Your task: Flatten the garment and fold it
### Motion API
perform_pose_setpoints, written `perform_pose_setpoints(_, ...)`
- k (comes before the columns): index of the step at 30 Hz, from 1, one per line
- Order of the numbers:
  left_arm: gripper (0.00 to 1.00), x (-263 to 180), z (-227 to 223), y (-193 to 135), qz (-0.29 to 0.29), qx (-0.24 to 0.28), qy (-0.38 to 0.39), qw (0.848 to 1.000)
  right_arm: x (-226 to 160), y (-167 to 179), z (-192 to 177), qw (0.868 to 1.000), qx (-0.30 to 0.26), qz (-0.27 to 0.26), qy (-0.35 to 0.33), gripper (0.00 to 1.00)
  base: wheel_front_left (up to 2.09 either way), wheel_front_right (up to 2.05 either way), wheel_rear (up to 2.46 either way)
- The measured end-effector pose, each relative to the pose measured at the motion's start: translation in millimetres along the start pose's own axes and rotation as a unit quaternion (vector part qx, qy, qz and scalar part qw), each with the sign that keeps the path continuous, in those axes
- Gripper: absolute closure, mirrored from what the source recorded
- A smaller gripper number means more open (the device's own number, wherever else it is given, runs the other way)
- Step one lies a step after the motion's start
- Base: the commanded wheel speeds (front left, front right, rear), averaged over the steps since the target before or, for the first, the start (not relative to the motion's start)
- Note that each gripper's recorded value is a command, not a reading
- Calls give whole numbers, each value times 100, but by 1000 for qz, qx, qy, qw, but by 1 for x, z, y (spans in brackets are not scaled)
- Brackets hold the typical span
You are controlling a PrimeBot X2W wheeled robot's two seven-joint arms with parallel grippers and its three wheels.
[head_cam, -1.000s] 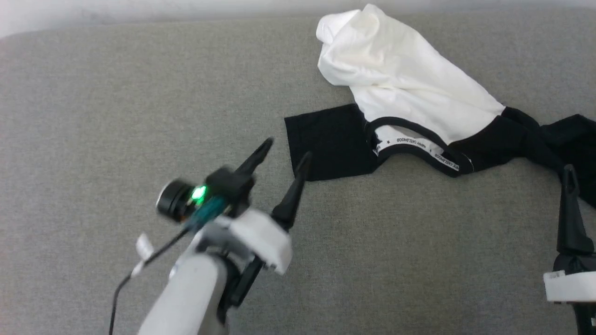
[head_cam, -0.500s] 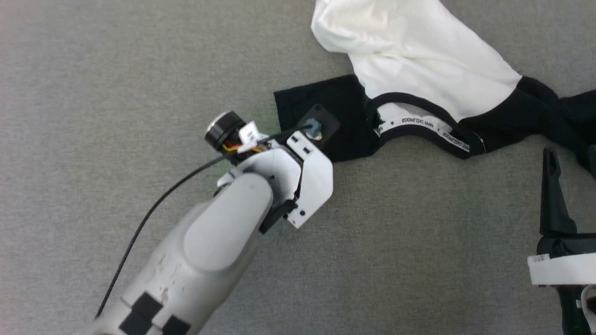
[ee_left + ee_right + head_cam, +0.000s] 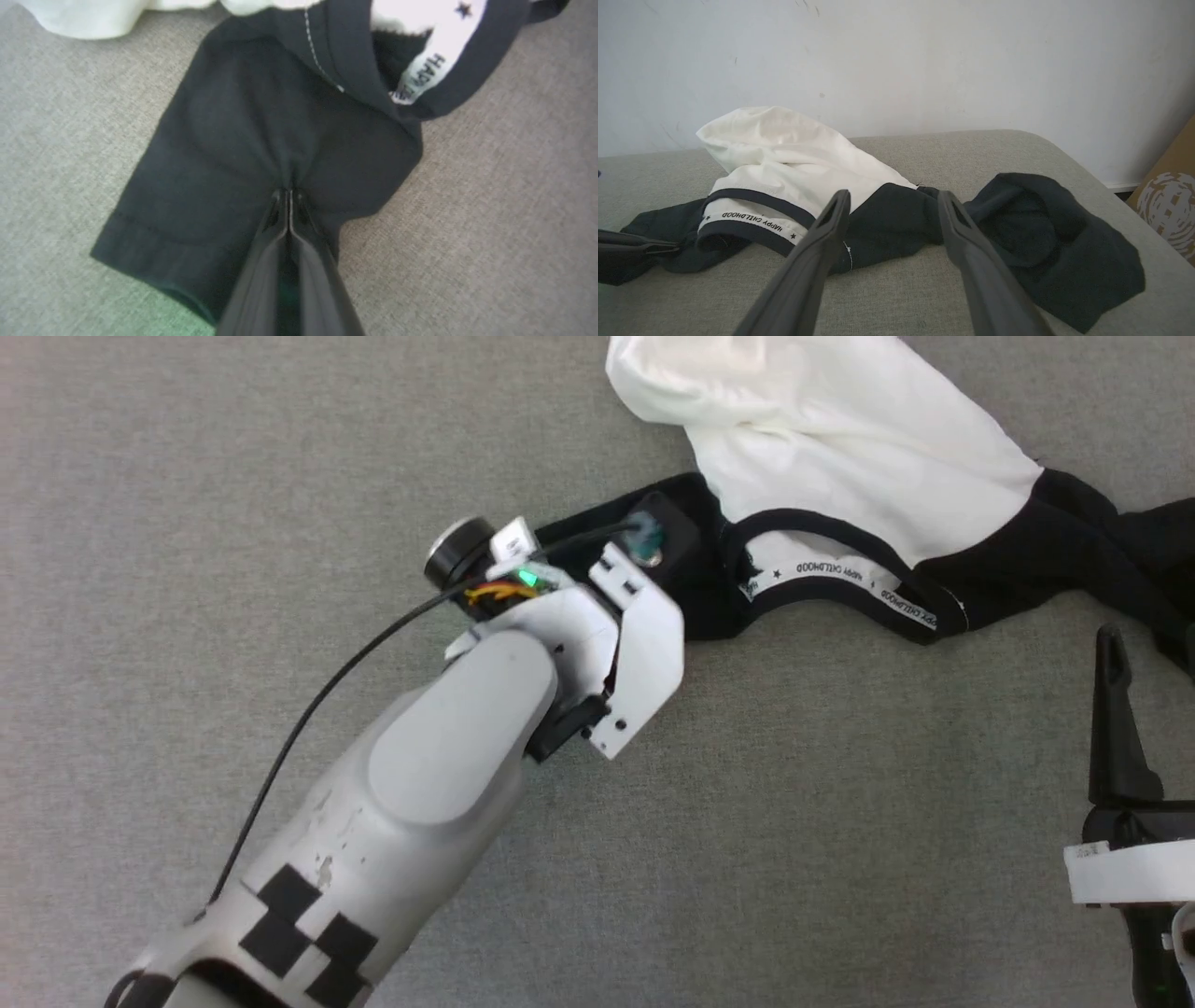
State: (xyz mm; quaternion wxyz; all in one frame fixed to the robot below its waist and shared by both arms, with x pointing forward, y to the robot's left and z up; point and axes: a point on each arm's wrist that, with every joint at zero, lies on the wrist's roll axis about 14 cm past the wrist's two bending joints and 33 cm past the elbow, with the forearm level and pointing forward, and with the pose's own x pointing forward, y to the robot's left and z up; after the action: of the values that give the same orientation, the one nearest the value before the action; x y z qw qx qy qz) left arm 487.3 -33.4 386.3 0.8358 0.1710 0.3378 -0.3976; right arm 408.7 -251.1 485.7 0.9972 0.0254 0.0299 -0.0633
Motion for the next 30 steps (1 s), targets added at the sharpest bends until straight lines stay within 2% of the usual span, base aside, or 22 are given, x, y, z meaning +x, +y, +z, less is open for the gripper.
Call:
perform_pose_setpoints(4,100,-19,10,1,17,-26,-66,997,-3,6,4,1000,6,10,-2,0,0,0,0)
perform_pose_setpoints(6,100,-37,23,8,39,-51,-121,991,-5,12,7,1000,10,17,-5,0,0,0,0)
perform_pose_setpoints(9,100,-72,38,17,60,-111,-194,973,-9,20,14,999,17,30,-11,0,0,0,0)
perform_pose_setpoints(13,100,-129,18,41,128,-177,-241,946,-15,31,23,998,24,47,-20,0,0,0,0)
perform_pose_setpoints(15,100,-161,-8,57,177,-205,-241,932,-18,36,28,998,27,55,-24,0,0,0,0)
perform_pose_setpoints(18,100,-212,-54,74,255,-256,-231,903,-21,41,31,997,30,63,-29,0,0,0,0)
perform_pose_setpoints(23,100,-281,-129,81,365,-307,-188,858,-24,46,32,997,31,71,-26,0,0,0,0)
perform_pose_setpoints(26,100,-302,-162,75,399,-326,-164,841,-25,51,32,996,31,79,-21,0,0,0,0)
perform_pose_setpoints(30,100,-312,-185,70,424,-327,-148,831,-26,57,35,995,32,88,-21,0,0,0,0)
